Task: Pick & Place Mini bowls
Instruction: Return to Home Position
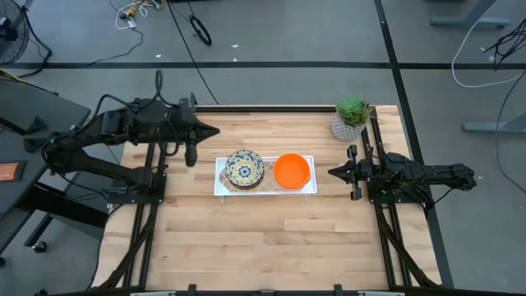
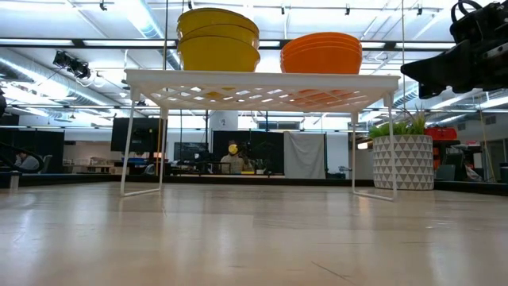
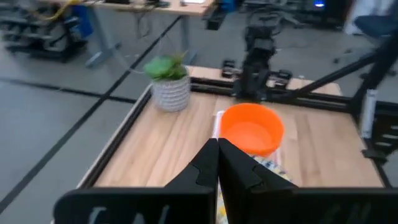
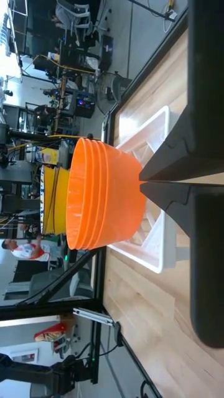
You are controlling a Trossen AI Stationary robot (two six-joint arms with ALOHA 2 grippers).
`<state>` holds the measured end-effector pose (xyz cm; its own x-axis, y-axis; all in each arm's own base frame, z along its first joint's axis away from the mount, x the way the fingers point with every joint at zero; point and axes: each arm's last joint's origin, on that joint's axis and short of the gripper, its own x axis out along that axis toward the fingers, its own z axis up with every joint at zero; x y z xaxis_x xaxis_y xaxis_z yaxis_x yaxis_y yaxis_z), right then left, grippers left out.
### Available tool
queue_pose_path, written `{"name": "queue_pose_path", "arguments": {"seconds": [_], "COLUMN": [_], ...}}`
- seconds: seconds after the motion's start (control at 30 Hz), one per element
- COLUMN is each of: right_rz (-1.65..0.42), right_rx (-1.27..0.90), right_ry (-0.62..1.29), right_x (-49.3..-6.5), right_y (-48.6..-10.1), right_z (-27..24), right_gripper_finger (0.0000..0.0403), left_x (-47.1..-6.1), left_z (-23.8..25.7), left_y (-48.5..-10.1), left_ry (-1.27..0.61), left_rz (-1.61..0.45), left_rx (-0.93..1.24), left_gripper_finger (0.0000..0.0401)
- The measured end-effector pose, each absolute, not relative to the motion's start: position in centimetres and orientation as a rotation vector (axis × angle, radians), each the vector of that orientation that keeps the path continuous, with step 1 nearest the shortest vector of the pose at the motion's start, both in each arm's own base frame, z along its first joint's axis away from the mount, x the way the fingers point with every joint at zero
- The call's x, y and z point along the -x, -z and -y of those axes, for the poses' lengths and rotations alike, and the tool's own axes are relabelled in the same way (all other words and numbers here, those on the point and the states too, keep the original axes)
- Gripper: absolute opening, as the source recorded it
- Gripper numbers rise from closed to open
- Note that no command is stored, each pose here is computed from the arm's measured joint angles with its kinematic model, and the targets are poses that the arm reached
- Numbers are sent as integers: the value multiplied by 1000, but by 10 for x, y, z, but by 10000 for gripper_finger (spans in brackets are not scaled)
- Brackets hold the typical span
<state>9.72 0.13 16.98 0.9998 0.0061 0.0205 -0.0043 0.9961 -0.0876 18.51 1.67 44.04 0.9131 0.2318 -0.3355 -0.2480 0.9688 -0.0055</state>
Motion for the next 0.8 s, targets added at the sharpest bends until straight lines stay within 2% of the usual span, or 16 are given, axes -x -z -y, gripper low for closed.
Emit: {"name": "queue_pose_path", "arguments": {"seconds": [0.3,0.5,0.63,0.8], "right_rz": [21,21,21,21], "right_rx": [88,88,88,87], "right_ry": [-5,-5,-5,-5], "right_x": [-97,-97,-97,-97], "right_y": [-170,-170,-170,-170], "right_z": [-1,-1,-1,-1], "right_gripper_finger": [16,16,16,16], "left_x": [-215,-221,-210,-181], "left_z": [-12,-6,0,7], "left_y": [-439,-396,-365,-332], "left_ry": [-46,98,150,186], "left_rz": [-261,-69,20,34], "left_rx": [-83,-47,5,14], "left_gripper_finger": [14,14,14,14]}}
